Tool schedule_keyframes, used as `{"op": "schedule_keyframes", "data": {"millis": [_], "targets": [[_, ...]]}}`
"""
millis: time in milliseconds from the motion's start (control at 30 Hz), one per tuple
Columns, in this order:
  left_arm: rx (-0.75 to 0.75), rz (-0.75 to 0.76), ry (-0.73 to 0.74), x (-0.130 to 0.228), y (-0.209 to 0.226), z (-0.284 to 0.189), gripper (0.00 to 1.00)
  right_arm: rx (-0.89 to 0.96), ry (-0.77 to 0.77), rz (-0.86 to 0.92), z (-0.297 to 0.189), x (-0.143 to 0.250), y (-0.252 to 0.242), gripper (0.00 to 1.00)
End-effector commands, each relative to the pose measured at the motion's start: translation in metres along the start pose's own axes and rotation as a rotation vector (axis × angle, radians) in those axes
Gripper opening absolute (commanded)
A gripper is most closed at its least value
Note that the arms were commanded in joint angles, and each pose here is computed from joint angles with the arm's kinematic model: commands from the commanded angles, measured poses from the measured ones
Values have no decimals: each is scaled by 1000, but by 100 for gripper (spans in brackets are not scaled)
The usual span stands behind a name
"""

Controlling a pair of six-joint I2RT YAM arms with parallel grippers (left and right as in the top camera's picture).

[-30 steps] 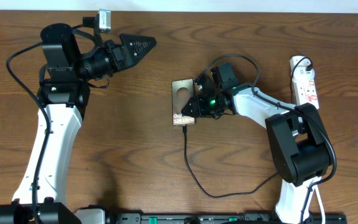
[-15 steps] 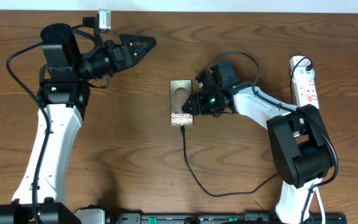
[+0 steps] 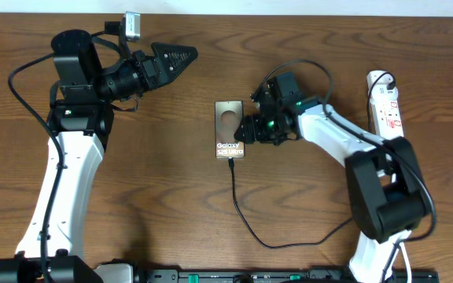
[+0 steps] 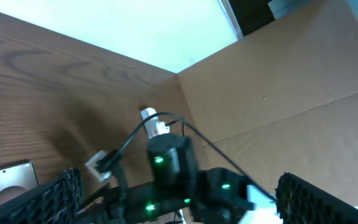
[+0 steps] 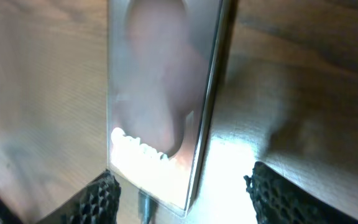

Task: Plug charger to phone and switch on socket
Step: 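Lower the phone with the right gripper and lay it flat on the table, then move the right gripper over the white power strip's switch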

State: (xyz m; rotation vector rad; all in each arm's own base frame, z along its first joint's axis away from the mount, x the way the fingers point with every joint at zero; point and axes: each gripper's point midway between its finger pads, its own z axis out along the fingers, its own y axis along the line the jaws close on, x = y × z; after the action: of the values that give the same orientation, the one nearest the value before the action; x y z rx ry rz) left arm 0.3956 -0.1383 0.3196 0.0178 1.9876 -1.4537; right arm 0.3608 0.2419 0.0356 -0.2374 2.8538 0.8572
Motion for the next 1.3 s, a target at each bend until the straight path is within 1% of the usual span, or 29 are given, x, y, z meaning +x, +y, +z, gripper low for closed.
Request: {"op": "schedule_keyframes", "data": {"millis": [0, 133, 233, 367, 467, 500, 767, 900, 1100, 1267], "targets": [[9, 36, -11, -3, -9, -4, 100, 12, -141, -97, -58, -38, 35, 67], [9, 36, -11, -3, -9, -4, 100, 165, -169, -81, -108, -48, 34, 70], [9, 36, -11, -3, -9, -4, 100, 318, -193, -74, -151, -57, 22, 75], [9, 36, -11, -3, -9, -4, 100, 506, -244, -9, -206, -66, -9, 84], [9, 36, -11, -3, -9, -4, 100, 629, -280, 68, -243, -69, -44, 98], [9, 36, -11, -3, -9, -4, 100, 658, -289, 97, -252, -69, -57, 99], [9, 36, -11, -3, -9, -4, 100, 746, -335, 322, -308, -58, -143, 99], [9, 36, -11, -3, -9, -4, 100, 802, -359, 422, -337, -45, -186, 99], [9, 36, -11, -3, -9, -4, 100, 847, -351, 481, -359, -26, -237, 99], [9, 36, -11, -3, -9, -4, 100, 863, -337, 573, -360, -10, -279, 99]]}}
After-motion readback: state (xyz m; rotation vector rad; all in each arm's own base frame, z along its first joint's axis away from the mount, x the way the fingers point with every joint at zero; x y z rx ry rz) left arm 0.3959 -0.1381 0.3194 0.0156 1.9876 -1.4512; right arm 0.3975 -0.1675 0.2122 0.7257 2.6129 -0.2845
